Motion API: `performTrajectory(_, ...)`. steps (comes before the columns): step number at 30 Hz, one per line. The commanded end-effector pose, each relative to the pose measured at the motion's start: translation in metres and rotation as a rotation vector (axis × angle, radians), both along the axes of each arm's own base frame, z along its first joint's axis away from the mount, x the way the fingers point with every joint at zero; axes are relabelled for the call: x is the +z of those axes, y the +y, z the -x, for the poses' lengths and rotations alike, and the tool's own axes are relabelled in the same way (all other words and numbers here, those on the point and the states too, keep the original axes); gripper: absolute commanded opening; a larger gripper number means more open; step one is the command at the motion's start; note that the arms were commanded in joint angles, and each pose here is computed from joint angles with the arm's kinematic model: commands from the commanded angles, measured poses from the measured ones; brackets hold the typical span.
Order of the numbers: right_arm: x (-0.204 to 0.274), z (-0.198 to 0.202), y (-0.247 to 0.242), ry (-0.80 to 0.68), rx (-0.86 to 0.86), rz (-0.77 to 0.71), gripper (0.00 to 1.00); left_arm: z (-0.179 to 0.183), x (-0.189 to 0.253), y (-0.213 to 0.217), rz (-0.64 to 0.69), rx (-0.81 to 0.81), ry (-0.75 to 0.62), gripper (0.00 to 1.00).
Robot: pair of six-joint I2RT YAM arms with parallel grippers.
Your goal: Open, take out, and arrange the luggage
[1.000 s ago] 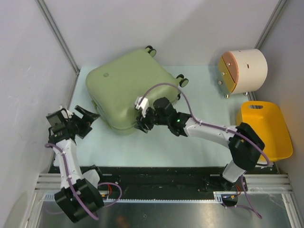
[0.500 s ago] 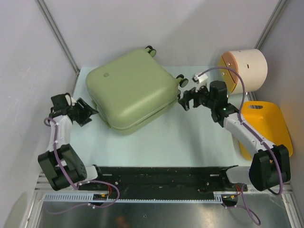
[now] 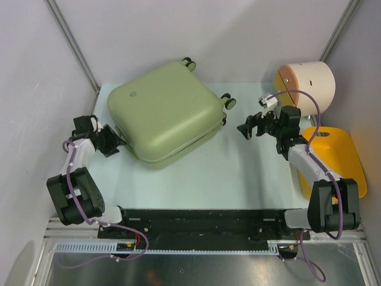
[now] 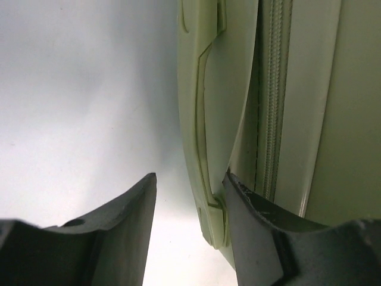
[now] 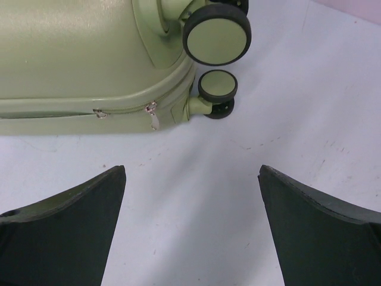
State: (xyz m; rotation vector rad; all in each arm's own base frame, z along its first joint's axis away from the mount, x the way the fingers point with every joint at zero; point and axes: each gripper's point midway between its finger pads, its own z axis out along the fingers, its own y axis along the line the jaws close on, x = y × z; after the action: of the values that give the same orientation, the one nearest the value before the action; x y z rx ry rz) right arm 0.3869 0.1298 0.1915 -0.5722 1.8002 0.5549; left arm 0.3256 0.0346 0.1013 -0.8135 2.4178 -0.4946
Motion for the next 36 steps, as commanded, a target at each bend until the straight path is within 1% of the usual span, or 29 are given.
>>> performTrajectory(1, 0.024, -0.003, 0.000, -0.086, 0.034, -0.041, 1.00, -0.013, -0.012, 0.002, -0.032, -0.009, -0.029, 0.54)
performTrajectory(4, 0.015, 0.001, 0.007, -0.081, 0.091, -0.019, 1.00, -0.023, -0.013, -0.005, -0.008, -0.030, -0.051, 0.56)
performTrajectory(8, 0.008, 0.004, 0.012, -0.079, 0.115, -0.017, 1.00, -0.028, -0.013, -0.009, 0.013, -0.035, -0.073, 0.61)
performTrajectory(10, 0.006, 0.006, 0.012, -0.076, 0.120, -0.020, 1.00, -0.026, -0.012, -0.009, 0.008, -0.036, -0.081, 0.61)
performTrajectory(14, 0.005, 0.009, 0.014, -0.063, 0.125, -0.030, 1.00, -0.009, -0.030, -0.008, -0.007, -0.014, -0.028, 0.56)
performTrajectory(17, 0.001, 0.012, 0.015, -0.064, 0.124, -0.032, 1.00, -0.006, -0.039, -0.007, -0.003, 0.003, -0.005, 0.56)
performTrajectory(19, -0.001, 0.013, 0.015, -0.079, 0.118, -0.031, 1.00, -0.011, -0.041, -0.009, 0.010, 0.001, -0.008, 0.57)
performTrajectory(21, -0.007, 0.014, 0.017, -0.086, 0.119, -0.027, 0.99, -0.018, -0.039, -0.011, 0.014, -0.010, -0.015, 0.60)
performTrajectory(25, -0.016, 0.013, 0.021, -0.108, 0.132, -0.007, 0.98, -0.024, -0.044, -0.018, -0.005, -0.040, 0.000, 0.60)
performTrajectory(27, -0.019, 0.013, 0.022, -0.141, 0.143, 0.003, 0.97, -0.027, -0.048, -0.020, -0.005, -0.050, 0.011, 0.57)
performTrajectory(30, -0.021, 0.014, 0.024, -0.158, 0.154, 0.002, 0.96, -0.030, -0.047, -0.020, -0.009, -0.080, 0.011, 0.38)
performTrajectory(31, -0.023, 0.017, 0.026, -0.160, 0.164, 0.007, 0.95, -0.031, -0.044, -0.018, -0.016, -0.088, 0.009, 0.29)
performTrajectory(32, -0.021, 0.020, 0.028, -0.173, 0.173, 0.011, 0.94, -0.023, -0.046, -0.017, -0.026, -0.107, 0.038, 0.22)
performTrajectory(33, -0.020, 0.022, 0.030, -0.189, 0.191, 0.012, 0.93, -0.020, -0.043, -0.015, -0.042, -0.118, 0.036, 0.16)
performTrajectory(34, -0.024, 0.028, 0.033, -0.191, 0.210, 0.018, 0.92, -0.017, -0.043, -0.007, -0.071, -0.115, 0.047, 0.07)
performTrajectory(35, -0.025, 0.031, 0.035, -0.212, 0.222, 0.032, 0.91, -0.010, -0.044, -0.003, -0.093, -0.136, 0.064, 0.00)
performTrajectory(36, -0.020, 0.032, 0.037, -0.242, 0.229, 0.034, 0.90, -0.007, -0.044, 0.002, -0.099, -0.139, 0.070, 0.00)
